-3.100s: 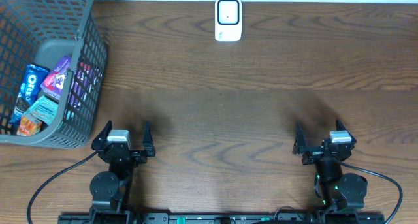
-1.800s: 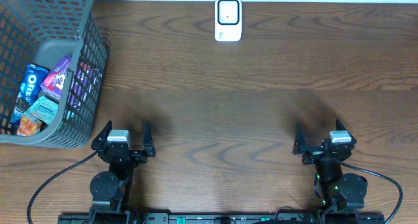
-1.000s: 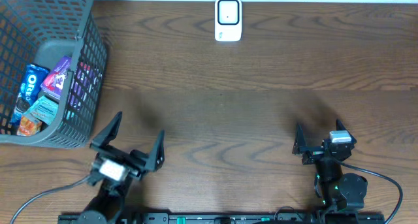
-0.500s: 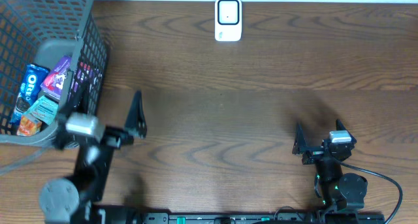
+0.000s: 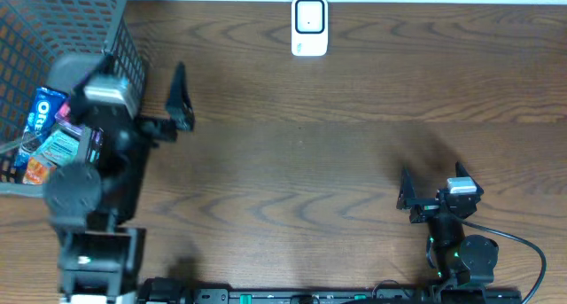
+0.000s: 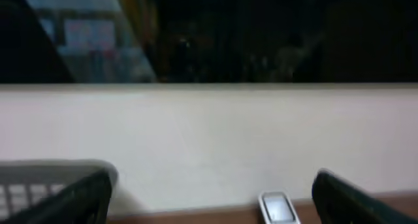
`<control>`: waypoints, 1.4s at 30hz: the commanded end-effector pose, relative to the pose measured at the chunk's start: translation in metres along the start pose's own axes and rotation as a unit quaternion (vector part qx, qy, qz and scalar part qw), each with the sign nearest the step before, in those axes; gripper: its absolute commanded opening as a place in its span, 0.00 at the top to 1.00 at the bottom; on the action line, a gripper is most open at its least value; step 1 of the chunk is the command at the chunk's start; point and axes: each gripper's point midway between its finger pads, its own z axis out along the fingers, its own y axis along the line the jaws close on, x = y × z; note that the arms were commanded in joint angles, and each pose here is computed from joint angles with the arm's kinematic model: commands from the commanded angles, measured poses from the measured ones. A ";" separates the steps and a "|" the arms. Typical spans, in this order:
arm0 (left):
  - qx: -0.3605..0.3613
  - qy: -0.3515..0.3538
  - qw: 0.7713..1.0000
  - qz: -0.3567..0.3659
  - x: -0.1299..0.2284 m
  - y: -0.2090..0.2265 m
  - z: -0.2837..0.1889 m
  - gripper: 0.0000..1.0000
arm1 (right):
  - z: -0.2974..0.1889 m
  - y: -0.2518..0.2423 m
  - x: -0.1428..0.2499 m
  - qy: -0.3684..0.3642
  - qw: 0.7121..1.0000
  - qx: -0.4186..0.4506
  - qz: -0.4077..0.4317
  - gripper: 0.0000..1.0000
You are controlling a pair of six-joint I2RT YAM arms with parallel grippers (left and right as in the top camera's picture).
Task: Scan the item barcode
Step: 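Move the left gripper up and over into the grey basket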
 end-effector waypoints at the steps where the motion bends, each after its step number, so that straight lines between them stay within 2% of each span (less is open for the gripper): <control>1: -0.016 0.014 1.000 0.007 -0.053 0.004 0.008 0.02 | 0.000 -0.001 0.001 0.000 1.000 0.001 0.006 0.01; 3: -0.002 0.093 0.996 0.013 -0.051 -0.001 0.018 0.02 | 0.000 -0.001 0.001 0.000 1.000 0.001 0.006 0.01; 6: 0.012 0.209 0.978 0.012 -0.035 -0.006 0.022 0.02 | 0.000 -0.001 0.001 0.000 1.000 0.001 0.006 0.01; 10: -0.070 0.290 0.953 0.048 0.001 0.029 0.038 0.02 | 0.000 -0.001 0.001 0.000 1.000 0.001 0.006 0.01; 13: -0.162 0.286 0.944 -0.012 0.004 0.055 0.046 0.02 | 0.000 -0.001 0.001 0.000 1.000 0.001 0.006 0.01; 16: -0.218 0.269 0.938 -0.024 -0.015 0.084 0.048 0.02 | 0.000 -0.001 0.001 0.000 1.000 0.001 0.006 0.01; 18: -0.270 0.260 0.925 -0.058 -0.027 0.117 0.044 0.02 | 0.000 -0.001 0.001 0.000 1.000 0.001 0.006 0.01; 19: -0.279 0.265 0.920 -0.080 -0.029 0.129 0.042 0.02 | 0.000 -0.001 0.001 0.000 1.000 0.001 0.006 0.01; 22: -0.242 0.303 0.910 -0.145 -0.023 0.146 0.041 0.03 | 0.000 -0.001 0.001 0.000 1.000 0.001 0.006 0.01; 24: -0.244 0.321 0.896 -0.184 -0.013 0.170 0.039 0.02 | 0.000 -0.001 0.001 0.000 1.000 0.001 0.006 0.01; 26: -0.278 0.327 0.877 -0.214 0.002 0.202 0.036 0.02 | 0.000 -0.001 0.001 0.000 1.000 0.001 0.006 0.01; 31: -0.326 0.357 0.840 -0.247 0.042 0.258 0.030 0.02 | 0.000 -0.001 0.001 0.000 1.000 0.001 0.006 0.01; 35: -0.339 0.398 0.809 -0.269 0.074 0.271 0.023 0.02 | 0.000 -0.001 0.001 0.000 1.000 0.001 0.006 0.01; 42: -0.325 0.475 0.776 -0.257 0.128 0.283 0.022 0.02 | 0.000 -0.001 0.001 0.000 1.000 0.001 0.006 0.01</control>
